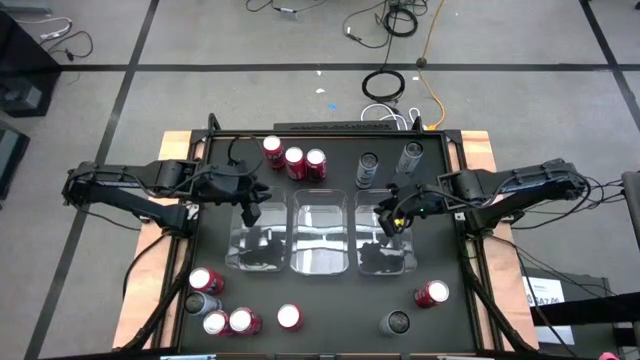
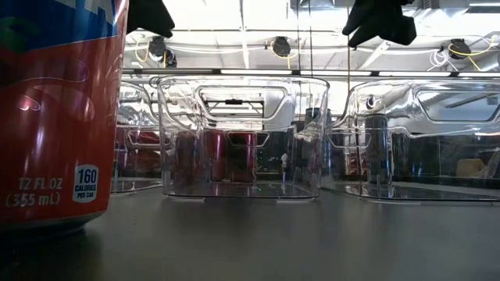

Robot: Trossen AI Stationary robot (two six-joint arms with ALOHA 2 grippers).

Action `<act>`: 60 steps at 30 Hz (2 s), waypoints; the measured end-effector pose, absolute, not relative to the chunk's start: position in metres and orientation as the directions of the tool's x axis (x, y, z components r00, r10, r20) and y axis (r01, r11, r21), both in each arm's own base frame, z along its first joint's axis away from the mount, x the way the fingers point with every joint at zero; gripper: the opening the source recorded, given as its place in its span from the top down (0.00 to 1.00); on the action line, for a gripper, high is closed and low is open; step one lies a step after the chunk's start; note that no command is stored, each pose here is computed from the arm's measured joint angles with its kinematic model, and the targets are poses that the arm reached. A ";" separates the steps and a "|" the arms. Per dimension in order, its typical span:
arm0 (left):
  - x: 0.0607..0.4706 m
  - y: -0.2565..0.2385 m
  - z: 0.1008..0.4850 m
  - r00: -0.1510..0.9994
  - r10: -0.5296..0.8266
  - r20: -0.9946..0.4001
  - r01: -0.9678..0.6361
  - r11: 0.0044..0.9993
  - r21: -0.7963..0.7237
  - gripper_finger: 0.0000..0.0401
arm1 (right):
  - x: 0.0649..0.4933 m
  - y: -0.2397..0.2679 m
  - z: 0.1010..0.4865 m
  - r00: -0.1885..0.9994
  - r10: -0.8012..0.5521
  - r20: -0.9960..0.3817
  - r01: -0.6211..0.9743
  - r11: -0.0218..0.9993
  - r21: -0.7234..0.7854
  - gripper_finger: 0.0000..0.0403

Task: Sort soda cans
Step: Put the top left red soda can into the left transparent bin

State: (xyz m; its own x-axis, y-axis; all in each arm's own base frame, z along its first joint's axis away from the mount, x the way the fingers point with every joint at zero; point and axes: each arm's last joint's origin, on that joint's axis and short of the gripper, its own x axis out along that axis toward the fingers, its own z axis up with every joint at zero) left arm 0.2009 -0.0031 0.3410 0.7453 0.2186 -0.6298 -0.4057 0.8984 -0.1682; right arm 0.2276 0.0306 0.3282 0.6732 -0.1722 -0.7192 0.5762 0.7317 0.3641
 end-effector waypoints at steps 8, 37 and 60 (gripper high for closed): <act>0.201 -0.003 0.341 0.745 0.222 -0.629 -0.411 0.895 -0.171 0.70 | 0.228 0.031 0.328 0.673 -0.171 -0.719 0.581 0.723 0.373 0.73; 0.210 0.000 0.355 0.817 0.332 -0.472 -0.556 0.672 -0.490 0.00 | 0.202 0.027 0.312 0.412 -0.211 -0.886 0.566 0.821 0.068 0.73; 0.214 0.015 0.351 0.780 0.385 -0.494 -0.609 0.650 -0.454 0.00 | 0.202 0.024 0.313 0.426 -0.307 -0.851 0.667 0.742 0.065 0.73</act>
